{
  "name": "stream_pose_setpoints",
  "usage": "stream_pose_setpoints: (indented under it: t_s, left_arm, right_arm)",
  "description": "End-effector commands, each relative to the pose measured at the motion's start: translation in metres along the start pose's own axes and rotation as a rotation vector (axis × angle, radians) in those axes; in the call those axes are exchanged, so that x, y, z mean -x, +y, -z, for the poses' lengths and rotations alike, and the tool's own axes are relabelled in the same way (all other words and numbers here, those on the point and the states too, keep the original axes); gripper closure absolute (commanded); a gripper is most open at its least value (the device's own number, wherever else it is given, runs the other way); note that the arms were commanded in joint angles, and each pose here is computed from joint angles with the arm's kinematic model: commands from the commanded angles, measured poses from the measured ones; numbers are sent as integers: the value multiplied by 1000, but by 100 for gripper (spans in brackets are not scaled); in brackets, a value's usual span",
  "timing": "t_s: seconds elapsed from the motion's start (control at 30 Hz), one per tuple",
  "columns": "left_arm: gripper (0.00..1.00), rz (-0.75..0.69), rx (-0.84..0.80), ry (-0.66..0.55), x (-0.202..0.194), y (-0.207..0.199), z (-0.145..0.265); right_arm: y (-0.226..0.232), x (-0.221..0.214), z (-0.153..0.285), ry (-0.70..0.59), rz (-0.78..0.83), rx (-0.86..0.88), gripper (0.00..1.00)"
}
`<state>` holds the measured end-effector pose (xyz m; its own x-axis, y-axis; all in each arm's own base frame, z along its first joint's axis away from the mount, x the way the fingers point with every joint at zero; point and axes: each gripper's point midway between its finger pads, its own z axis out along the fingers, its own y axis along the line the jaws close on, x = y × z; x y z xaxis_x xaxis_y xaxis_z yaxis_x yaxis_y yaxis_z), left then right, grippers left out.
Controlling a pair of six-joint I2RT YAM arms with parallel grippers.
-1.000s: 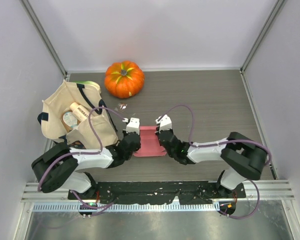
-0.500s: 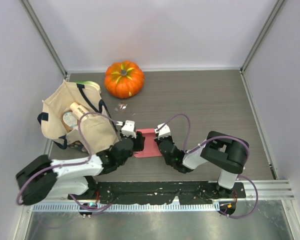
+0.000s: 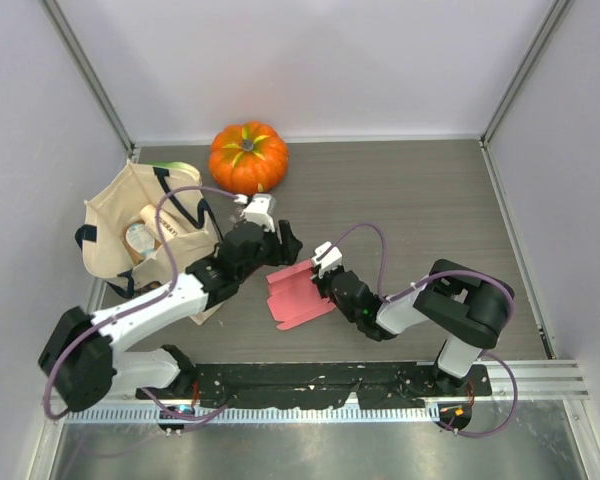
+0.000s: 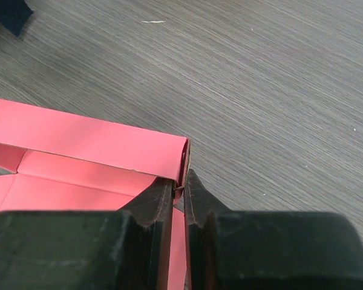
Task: Fold the paper box
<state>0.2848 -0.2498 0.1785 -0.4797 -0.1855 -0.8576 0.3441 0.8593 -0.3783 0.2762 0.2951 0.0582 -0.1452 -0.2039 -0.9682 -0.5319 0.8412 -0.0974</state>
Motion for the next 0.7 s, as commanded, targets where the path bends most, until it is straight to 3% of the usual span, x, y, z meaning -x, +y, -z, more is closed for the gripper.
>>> stream_pose_setpoints:
  t_s: [0.0, 0.27, 0.67]
  left_arm:
    - [39, -29, -73, 189, -33, -10, -19]
    - [44, -24, -162, 262, -67, -14, -23]
    - [69, -46, -66, 322, -95, 10, -38]
  right_arm:
    - [11, -5, 1, 43, 46, 86, 99]
    - [9, -5, -1, 51, 36, 88, 99]
    - [-5, -13, -3, 69, 26, 3, 90]
